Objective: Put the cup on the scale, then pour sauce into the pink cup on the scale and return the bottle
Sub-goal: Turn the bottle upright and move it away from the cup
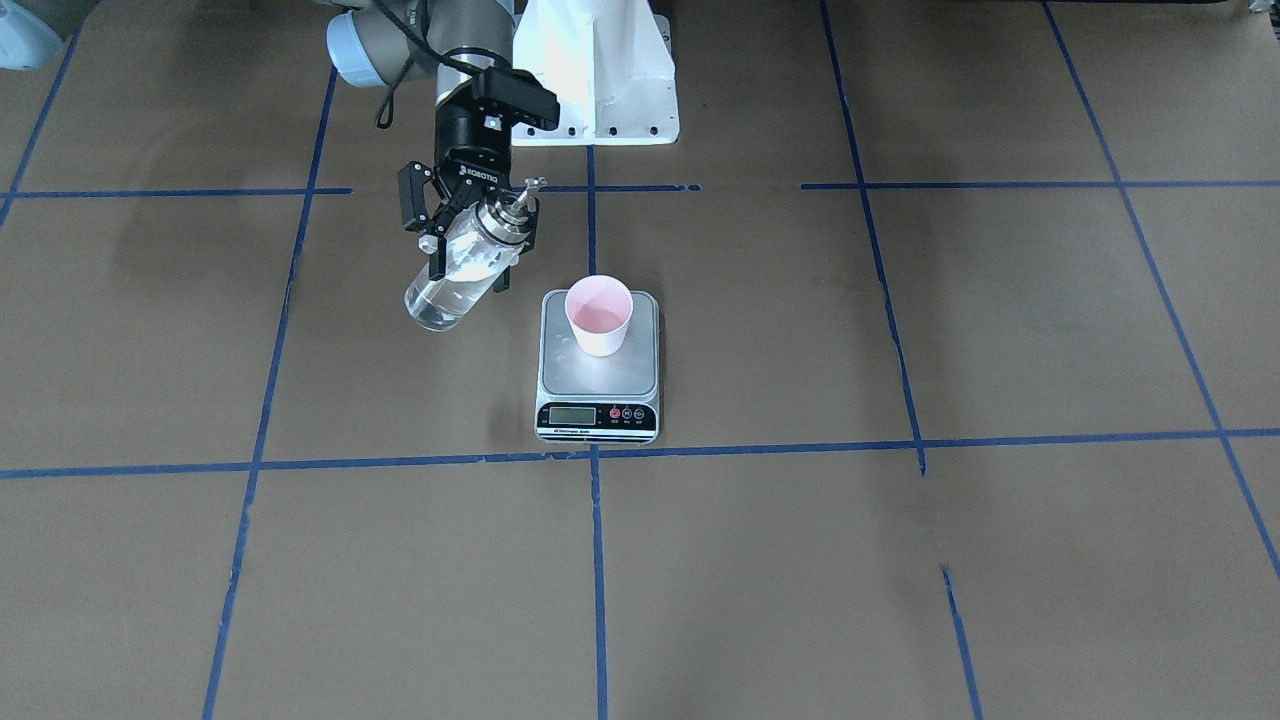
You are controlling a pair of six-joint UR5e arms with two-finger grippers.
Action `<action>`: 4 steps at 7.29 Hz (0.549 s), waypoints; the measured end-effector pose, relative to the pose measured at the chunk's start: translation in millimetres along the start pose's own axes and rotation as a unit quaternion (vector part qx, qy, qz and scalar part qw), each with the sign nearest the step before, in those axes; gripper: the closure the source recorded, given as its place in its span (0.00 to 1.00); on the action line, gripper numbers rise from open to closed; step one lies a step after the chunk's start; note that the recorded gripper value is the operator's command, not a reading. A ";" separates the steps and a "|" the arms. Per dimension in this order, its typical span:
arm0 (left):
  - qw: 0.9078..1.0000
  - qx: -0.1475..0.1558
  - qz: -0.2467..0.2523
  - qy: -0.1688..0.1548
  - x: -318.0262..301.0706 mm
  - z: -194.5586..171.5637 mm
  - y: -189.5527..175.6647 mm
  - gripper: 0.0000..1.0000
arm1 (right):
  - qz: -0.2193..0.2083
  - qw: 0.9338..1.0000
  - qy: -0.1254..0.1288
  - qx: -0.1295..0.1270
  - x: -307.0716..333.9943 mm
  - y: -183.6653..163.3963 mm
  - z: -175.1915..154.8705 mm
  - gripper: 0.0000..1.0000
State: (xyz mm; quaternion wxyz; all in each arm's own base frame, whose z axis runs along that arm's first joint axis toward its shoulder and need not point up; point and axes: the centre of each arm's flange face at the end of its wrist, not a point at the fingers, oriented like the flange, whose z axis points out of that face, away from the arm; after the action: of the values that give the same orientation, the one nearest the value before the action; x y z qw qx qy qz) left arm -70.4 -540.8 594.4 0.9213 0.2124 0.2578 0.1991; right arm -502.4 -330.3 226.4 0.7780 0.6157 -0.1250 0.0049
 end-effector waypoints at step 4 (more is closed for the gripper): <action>1.000 0.005 0.001 -0.002 1.4 -6.1 0.0 0.00 | 0.194 0.978 -0.023 -0.074 61.1 50.7 7.3 1.00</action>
State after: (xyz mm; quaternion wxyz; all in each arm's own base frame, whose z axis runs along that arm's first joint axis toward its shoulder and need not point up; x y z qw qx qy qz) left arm -72.7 -538.3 589.2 0.9206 0.2177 0.2563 0.1985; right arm -452.8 -333.9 288.7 0.8027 0.5202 -0.2599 0.1326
